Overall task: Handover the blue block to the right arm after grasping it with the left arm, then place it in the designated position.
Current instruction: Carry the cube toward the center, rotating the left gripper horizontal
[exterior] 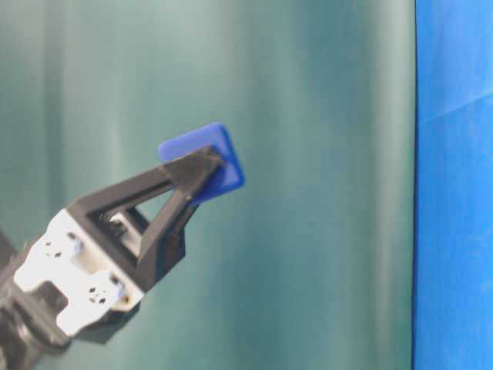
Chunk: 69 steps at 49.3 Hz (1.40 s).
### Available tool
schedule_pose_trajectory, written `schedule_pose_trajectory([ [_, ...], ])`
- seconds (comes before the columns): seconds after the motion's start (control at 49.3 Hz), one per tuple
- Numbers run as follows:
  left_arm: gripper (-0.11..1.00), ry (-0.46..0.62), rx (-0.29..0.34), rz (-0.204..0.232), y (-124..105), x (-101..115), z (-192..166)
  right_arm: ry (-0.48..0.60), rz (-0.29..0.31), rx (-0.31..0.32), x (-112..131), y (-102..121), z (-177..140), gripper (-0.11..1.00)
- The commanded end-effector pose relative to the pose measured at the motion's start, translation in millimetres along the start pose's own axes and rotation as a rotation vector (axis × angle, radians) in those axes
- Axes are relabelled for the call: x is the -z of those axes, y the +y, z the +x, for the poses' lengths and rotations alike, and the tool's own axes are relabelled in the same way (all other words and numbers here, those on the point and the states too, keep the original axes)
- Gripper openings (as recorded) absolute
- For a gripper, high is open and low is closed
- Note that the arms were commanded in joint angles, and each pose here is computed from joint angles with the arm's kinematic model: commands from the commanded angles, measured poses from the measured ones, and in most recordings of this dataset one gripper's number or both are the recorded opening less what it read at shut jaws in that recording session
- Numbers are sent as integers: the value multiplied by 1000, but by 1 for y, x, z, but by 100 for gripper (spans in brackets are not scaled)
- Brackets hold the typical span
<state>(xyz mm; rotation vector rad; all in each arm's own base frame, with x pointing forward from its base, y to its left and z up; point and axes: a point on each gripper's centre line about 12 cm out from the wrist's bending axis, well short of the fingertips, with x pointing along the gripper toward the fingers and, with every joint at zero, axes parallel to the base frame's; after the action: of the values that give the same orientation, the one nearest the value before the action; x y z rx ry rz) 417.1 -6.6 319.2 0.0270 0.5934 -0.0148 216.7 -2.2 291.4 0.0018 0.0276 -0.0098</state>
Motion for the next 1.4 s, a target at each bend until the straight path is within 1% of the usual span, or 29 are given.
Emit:
schedule_pose_trajectory([
  [0.0,46,-137,0,1,0,-10,-21,-34,0,3,-12,-1,2,98],
  [0.284,46,-356,4,1,-2,14,-36,-49,-2,3,-14,-1,3,98],
  [0.426,46,-410,5,0,-2,23,-36,-48,-3,3,-13,-1,3,98],
  [0.629,46,-428,5,0,-2,23,-37,-44,-3,3,-13,-1,4,98],
  [1.117,46,-427,5,-2,-2,24,-36,-43,-8,3,-13,-1,5,98],
  [1.177,46,-430,5,-2,-2,23,-37,-41,-27,1,-13,0,5,98],
  [1.218,46,-430,5,-4,-2,23,-37,-38,-56,-2,-12,0,5,98],
  [1.38,46,-430,7,-6,-3,23,-37,-25,-227,-25,-11,3,6,97],
])
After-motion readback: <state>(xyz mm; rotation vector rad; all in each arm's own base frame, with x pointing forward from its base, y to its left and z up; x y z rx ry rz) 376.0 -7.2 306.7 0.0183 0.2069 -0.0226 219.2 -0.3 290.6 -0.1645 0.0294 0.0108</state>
